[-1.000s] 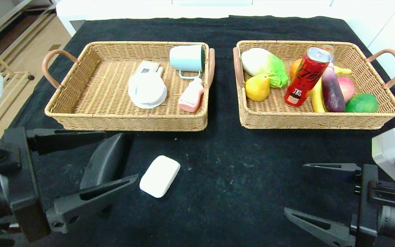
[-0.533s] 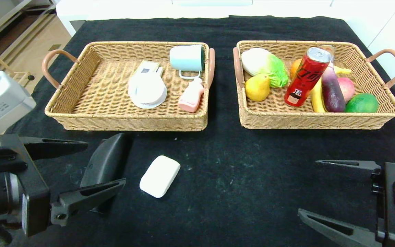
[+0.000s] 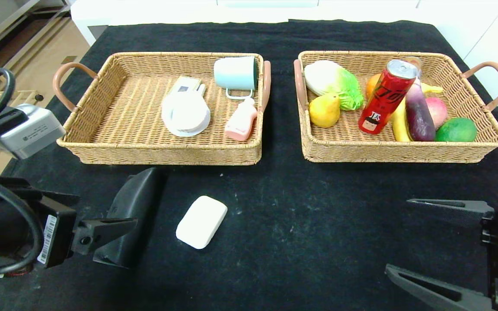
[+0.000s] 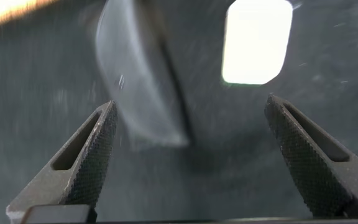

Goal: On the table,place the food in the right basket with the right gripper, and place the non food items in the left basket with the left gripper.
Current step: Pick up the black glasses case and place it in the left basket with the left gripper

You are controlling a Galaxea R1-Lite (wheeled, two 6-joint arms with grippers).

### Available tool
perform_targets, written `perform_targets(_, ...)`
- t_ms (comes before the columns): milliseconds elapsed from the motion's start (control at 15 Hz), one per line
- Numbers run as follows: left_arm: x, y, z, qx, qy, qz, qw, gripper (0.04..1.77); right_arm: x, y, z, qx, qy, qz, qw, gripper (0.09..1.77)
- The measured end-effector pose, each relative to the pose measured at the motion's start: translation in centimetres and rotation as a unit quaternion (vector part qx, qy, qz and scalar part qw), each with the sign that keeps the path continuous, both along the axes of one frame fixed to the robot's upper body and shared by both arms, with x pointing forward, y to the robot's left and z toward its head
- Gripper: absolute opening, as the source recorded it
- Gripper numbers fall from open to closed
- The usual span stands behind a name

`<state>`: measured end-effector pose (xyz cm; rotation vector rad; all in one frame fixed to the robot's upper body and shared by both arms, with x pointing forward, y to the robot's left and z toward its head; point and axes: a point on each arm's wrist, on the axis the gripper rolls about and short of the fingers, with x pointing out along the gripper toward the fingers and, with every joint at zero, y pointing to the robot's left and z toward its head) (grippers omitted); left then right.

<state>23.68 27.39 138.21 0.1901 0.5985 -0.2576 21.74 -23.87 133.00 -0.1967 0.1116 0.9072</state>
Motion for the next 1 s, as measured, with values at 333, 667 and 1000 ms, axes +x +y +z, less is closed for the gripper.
perform_targets(333,2.8,-0.5,-0.7,-0.004,0.048,0.096,0.9942,1.72,-0.1,0.0,0.0,0.0,-0.001,-0.001,1.0,1.7)
perform_targets(667,5.8,-0.3,-2.2,0.006,0.082,0.131,0.988,1.72,-0.1,-0.1,0.0,0.0,-0.002,-0.001,1.0,1.71)
perform_targets(1000,6.6,0.3,-3.0,-0.021,0.112,0.116,0.9866,1.72,-0.1,-0.1,0.0,0.0,-0.002,-0.001,1.0,1.71)
